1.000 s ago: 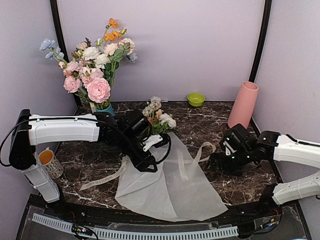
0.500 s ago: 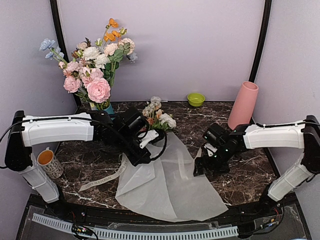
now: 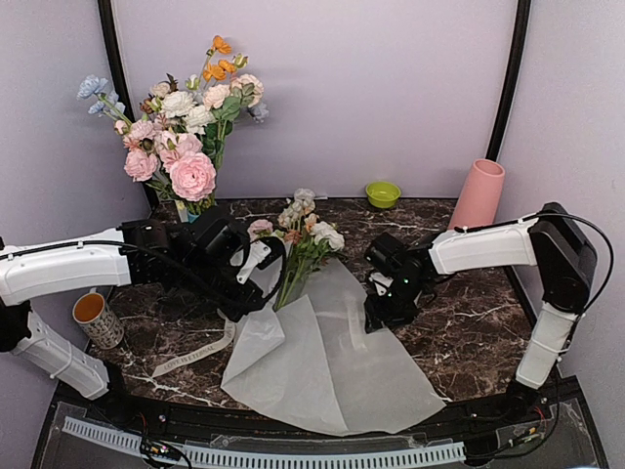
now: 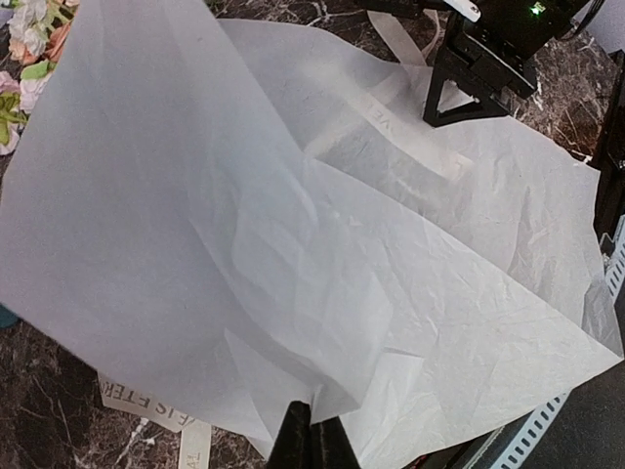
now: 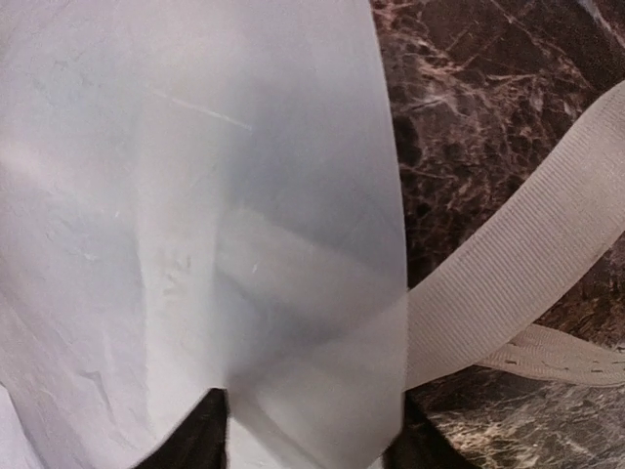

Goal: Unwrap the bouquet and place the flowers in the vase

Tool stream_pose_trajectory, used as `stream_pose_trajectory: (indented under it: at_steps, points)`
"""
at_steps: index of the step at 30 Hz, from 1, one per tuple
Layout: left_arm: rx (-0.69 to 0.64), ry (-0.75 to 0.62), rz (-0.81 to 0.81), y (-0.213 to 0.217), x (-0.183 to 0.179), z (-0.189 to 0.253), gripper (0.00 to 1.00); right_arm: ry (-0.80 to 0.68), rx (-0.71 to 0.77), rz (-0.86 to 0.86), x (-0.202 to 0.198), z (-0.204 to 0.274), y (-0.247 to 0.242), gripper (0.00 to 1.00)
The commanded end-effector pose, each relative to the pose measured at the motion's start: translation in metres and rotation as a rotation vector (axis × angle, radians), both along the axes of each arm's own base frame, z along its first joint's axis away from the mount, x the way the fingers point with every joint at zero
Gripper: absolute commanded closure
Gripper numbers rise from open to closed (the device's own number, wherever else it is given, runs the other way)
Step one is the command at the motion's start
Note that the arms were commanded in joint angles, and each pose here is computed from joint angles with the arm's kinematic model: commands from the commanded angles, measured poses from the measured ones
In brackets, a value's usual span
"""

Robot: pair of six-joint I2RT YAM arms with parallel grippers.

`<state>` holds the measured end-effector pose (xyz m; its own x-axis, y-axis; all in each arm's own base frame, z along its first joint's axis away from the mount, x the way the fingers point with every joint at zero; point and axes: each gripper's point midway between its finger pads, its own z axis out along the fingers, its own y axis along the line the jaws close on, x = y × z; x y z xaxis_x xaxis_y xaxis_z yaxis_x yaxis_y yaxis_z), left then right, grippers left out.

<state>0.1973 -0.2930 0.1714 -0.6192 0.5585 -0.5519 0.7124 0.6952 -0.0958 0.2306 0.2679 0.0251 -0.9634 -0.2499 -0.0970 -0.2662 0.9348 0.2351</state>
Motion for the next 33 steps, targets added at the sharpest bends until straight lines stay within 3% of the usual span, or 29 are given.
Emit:
stream_pose_trajectory:
  at_steps: [1,5,11,17,24,33]
  points:
    - [0.009,0.016,0.065,0.018,-0.007,-0.003,1.0,0.001,-0.011,0.024,0.005,-0.003,0.003,0.62]
    - [0.026,0.02,0.094,0.028,-0.01,-0.008,1.0,-0.008,-0.045,0.025,0.012,0.006,0.002,1.0]
    - [0.087,-0.015,0.211,0.054,-0.004,-0.01,1.0,-0.009,-0.091,0.014,0.012,0.021,-0.007,1.0]
    - [0.136,-0.077,0.299,0.08,0.002,-0.017,1.0,-0.1,-0.158,-0.01,0.037,0.048,-0.013,1.0]
    - [0.122,-0.12,0.339,0.084,0.011,-0.014,1.0,-0.173,-0.187,-0.072,0.081,0.061,-0.031,1.0]
    - [0.033,-0.059,0.36,0.086,-0.001,-0.03,1.0,-0.218,-0.22,-0.128,0.123,0.059,-0.052,1.0]
